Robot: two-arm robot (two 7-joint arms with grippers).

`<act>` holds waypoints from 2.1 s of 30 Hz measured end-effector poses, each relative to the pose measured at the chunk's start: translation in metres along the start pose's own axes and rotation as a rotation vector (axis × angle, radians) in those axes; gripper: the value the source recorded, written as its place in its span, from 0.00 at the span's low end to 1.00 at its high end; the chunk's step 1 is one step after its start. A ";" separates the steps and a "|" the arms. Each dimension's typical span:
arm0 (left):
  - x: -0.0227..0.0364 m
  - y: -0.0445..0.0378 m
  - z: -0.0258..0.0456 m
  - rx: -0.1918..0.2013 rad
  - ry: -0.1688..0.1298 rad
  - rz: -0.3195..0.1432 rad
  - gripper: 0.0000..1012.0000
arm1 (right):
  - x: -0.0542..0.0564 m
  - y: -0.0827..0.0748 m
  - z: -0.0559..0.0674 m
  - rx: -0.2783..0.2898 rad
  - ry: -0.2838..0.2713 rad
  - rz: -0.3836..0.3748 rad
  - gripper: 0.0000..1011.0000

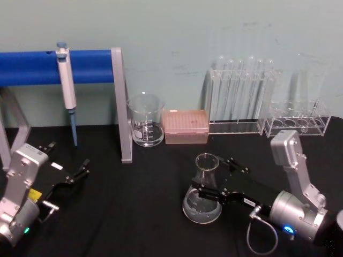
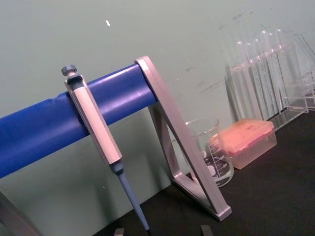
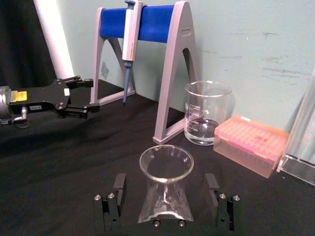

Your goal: Grasp the erlenmeyer flask with one hand, shake it three times, then place it back.

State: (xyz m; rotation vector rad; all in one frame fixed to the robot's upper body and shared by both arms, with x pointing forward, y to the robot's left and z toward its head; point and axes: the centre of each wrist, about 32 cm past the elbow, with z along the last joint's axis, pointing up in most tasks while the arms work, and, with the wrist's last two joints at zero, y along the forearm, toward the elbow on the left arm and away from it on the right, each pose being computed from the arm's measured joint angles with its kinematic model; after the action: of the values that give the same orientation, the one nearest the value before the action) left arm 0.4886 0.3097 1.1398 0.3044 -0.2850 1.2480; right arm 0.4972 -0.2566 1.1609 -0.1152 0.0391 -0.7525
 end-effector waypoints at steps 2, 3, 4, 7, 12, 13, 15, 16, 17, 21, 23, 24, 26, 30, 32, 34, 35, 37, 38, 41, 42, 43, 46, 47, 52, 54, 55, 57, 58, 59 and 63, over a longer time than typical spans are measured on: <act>0.0000 0.0000 0.0000 0.000 0.000 0.000 0.99 | 0.001 0.005 0.000 0.000 -0.004 -0.002 0.99; 0.0000 0.0000 0.0000 0.000 0.000 0.000 0.99 | 0.001 0.007 -0.001 0.000 -0.005 -0.003 0.99; 0.0000 0.0000 0.0000 0.000 0.000 0.000 0.99 | 0.001 0.009 -0.001 0.000 -0.007 -0.004 0.99; 0.0000 0.0000 0.0000 0.000 0.000 0.000 0.99 | 0.001 0.012 -0.002 -0.003 -0.009 -0.006 0.99; 0.0000 0.0000 0.0000 0.000 0.000 0.000 0.99 | 0.002 0.018 -0.002 -0.006 -0.014 -0.006 0.99; 0.0000 0.0000 0.0000 0.000 0.000 0.000 0.99 | 0.001 0.019 -0.002 -0.008 -0.017 -0.004 0.99; 0.0000 0.0000 0.0000 0.000 0.000 0.000 0.99 | 0.001 0.020 -0.002 -0.009 -0.018 -0.002 0.99; 0.0000 0.0000 0.0000 0.000 0.000 0.000 0.99 | 0.001 0.020 -0.002 -0.009 -0.018 -0.002 0.99; 0.0000 0.0000 0.0000 0.000 0.000 0.000 0.99 | 0.001 0.020 -0.002 -0.009 -0.018 -0.002 0.99; 0.0000 0.0000 0.0000 0.000 0.000 0.000 0.99 | 0.001 0.019 -0.002 -0.009 -0.018 -0.003 0.99; 0.0000 0.0000 0.0000 0.000 0.000 0.000 0.99 | 0.001 0.019 -0.002 -0.009 -0.018 -0.003 0.99; 0.0000 0.0000 0.0000 0.000 0.000 0.000 0.99 | 0.001 0.019 -0.002 -0.009 -0.018 -0.003 0.99; 0.0000 0.0000 0.0000 0.000 0.000 0.000 0.99 | 0.001 0.019 -0.002 -0.009 -0.017 -0.003 0.99; 0.0000 0.0000 0.0000 0.000 0.000 0.000 0.99 | 0.001 0.019 -0.002 -0.008 -0.017 -0.004 0.91; 0.0000 0.0000 0.0000 0.000 0.000 0.000 0.99 | 0.001 0.019 -0.002 -0.008 -0.016 -0.004 0.87; 0.0000 0.0000 0.0000 0.000 0.000 0.000 0.99 | 0.002 0.019 -0.002 -0.008 -0.016 -0.005 0.80; 0.0000 0.0000 0.0000 0.000 0.000 0.000 0.99 | 0.002 0.019 -0.002 -0.008 -0.016 -0.005 0.79; 0.0000 0.0000 0.0000 0.000 0.000 0.000 0.99 | 0.002 0.019 -0.002 -0.008 -0.016 -0.005 0.75; 0.0000 0.0000 0.0000 0.000 0.000 0.000 0.99 | 0.002 0.018 -0.002 -0.008 -0.016 -0.005 0.70; 0.0000 0.0000 0.0000 0.000 0.000 0.000 0.99 | 0.002 0.018 -0.002 -0.008 -0.016 -0.005 0.60; 0.0000 0.0000 0.0000 0.000 0.000 0.000 0.99 | 0.002 0.018 -0.002 -0.008 -0.016 -0.005 0.57; 0.0000 0.0000 0.0000 0.000 0.000 0.000 0.99 | 0.002 0.018 -0.002 -0.008 -0.016 -0.005 0.53; 0.0000 0.0000 0.0000 0.000 0.000 0.000 0.99 | 0.002 0.018 -0.002 -0.007 -0.015 -0.006 0.45; 0.0000 0.0000 0.0000 0.000 0.000 0.000 0.99 | 0.002 0.018 -0.002 -0.007 -0.015 -0.006 0.45; 0.0000 0.0000 0.0000 0.000 0.000 0.000 0.99 | 0.002 0.018 -0.002 -0.007 -0.015 -0.006 0.45; 0.0000 0.0000 0.0000 0.000 0.000 0.000 0.99 | 0.002 0.018 -0.002 -0.007 -0.015 -0.006 0.45; 0.0000 0.0000 0.0000 0.000 0.000 0.000 0.99 | 0.002 0.018 -0.002 -0.007 -0.015 -0.006 0.45; 0.0000 0.0000 0.0000 0.000 0.000 0.000 0.99 | 0.002 0.018 -0.002 -0.003 -0.013 -0.009 0.45; 0.0000 0.0000 0.0000 0.000 0.000 0.000 0.99 | 0.002 0.018 -0.002 0.000 -0.012 -0.010 0.45; 0.0000 0.0000 0.0000 0.000 0.000 0.000 0.99 | 0.003 0.018 -0.001 0.008 -0.013 -0.014 0.45; 0.0000 0.0000 0.0000 0.000 0.000 0.000 0.99 | 0.003 0.018 0.002 0.023 -0.016 -0.022 0.45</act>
State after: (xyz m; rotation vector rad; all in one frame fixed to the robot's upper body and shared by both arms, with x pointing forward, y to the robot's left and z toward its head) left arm 0.4886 0.3097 1.1398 0.3044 -0.2851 1.2479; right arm 0.5115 -0.2459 1.1610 -0.0994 0.0138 -0.7742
